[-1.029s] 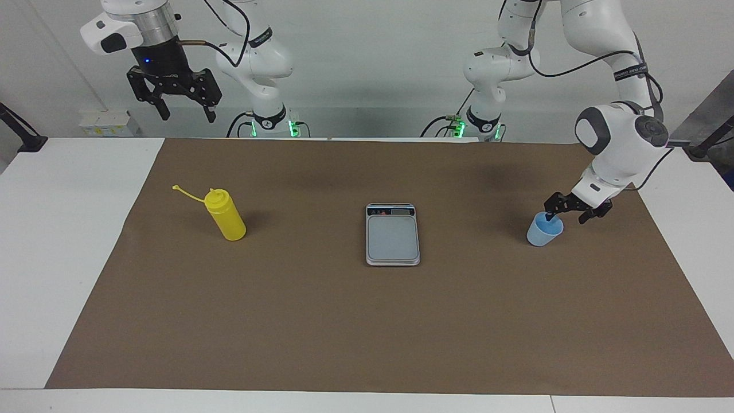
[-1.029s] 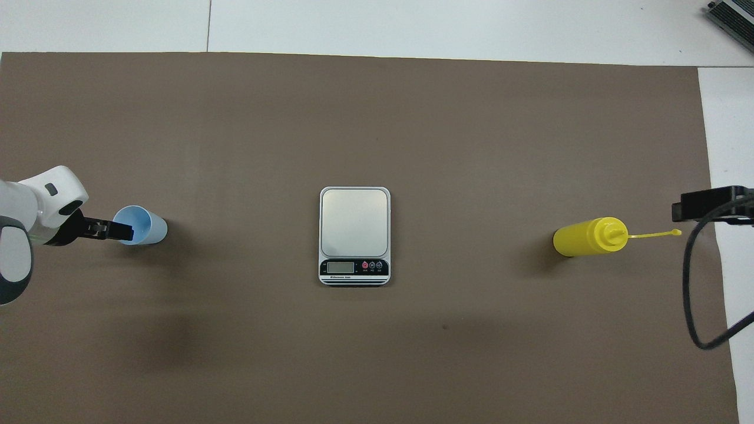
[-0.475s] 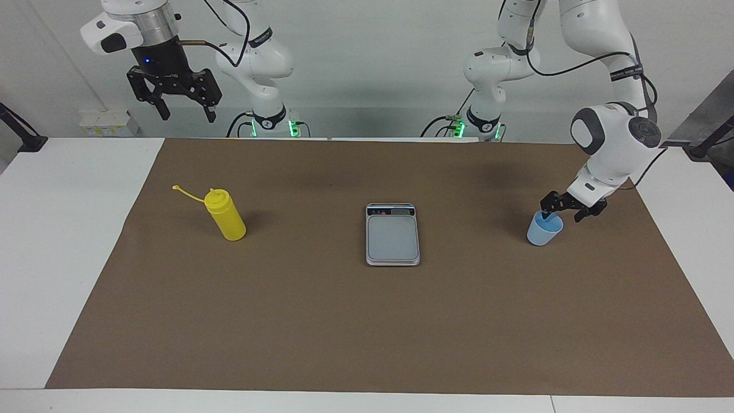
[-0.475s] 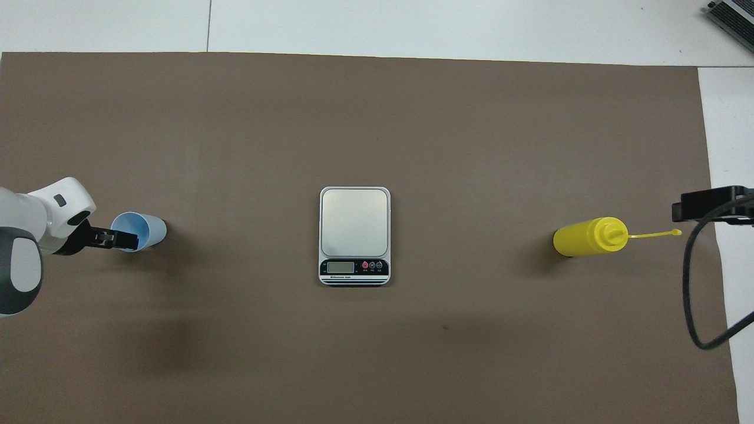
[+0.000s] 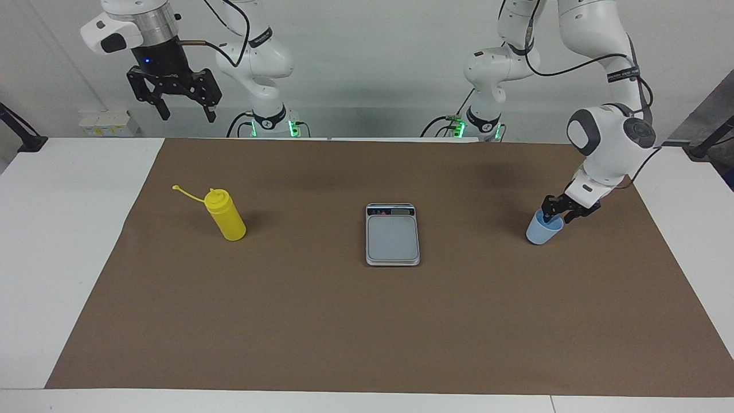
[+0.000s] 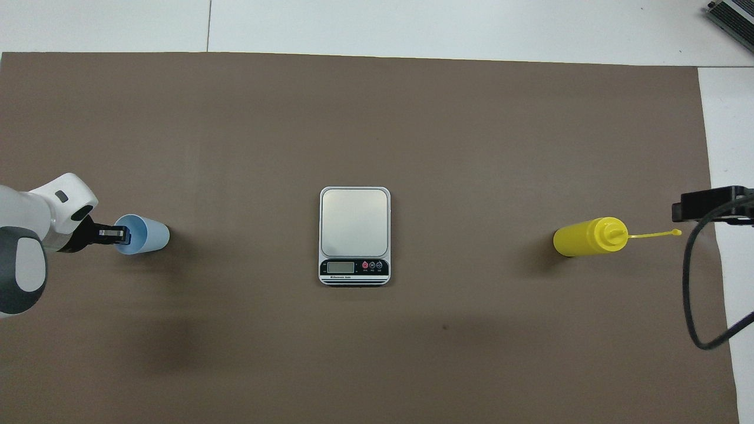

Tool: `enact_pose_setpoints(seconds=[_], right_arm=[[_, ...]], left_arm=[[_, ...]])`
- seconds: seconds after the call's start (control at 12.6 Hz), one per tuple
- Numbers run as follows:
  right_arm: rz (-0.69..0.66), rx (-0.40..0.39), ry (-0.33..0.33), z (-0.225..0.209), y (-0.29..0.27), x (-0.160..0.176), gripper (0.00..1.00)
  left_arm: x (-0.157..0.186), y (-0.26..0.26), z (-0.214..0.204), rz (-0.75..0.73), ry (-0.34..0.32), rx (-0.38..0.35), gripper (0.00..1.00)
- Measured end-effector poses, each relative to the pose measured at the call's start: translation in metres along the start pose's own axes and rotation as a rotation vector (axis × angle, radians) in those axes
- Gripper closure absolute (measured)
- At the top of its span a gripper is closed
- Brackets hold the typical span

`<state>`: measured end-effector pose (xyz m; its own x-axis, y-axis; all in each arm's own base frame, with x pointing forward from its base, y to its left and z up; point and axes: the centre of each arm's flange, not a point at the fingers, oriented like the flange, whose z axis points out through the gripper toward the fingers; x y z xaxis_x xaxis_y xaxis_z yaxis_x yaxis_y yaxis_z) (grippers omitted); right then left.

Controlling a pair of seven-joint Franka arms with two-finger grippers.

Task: Pour seasoning into cup on scale with both arms
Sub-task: 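Reach the left gripper to the light blue cup and grasp it, then carry the blue cup with the left gripper onto the scale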

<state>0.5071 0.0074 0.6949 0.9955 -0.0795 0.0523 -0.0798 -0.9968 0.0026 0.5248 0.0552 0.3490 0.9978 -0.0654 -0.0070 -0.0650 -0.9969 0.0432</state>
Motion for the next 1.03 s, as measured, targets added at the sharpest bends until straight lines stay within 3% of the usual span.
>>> enact_pose_setpoints(seconds=[0.08,0.16,0.55,1.03], right_arm=[[0.0,0.0,0.0,0.0,0.0,0.0,0.0],[0.0,0.0,0.0,0.0,0.0,0.0,0.0],[0.0,0.0,0.0,0.0,0.0,0.0,0.0],[0.0,0.0,0.0,0.0,0.0,0.0,0.0]], left_arm=[[0.001,0.002,-0.002,-0.005,0.005,-0.007,0.89],[0.002,0.007,-0.005,0.0,0.013,-0.011,0.93],[0.008,0.024,-0.009,-0.015,0.021,-0.01,0.95],[0.038,0.123,-0.047,-0.189,-0.023,-0.015,0.96]])
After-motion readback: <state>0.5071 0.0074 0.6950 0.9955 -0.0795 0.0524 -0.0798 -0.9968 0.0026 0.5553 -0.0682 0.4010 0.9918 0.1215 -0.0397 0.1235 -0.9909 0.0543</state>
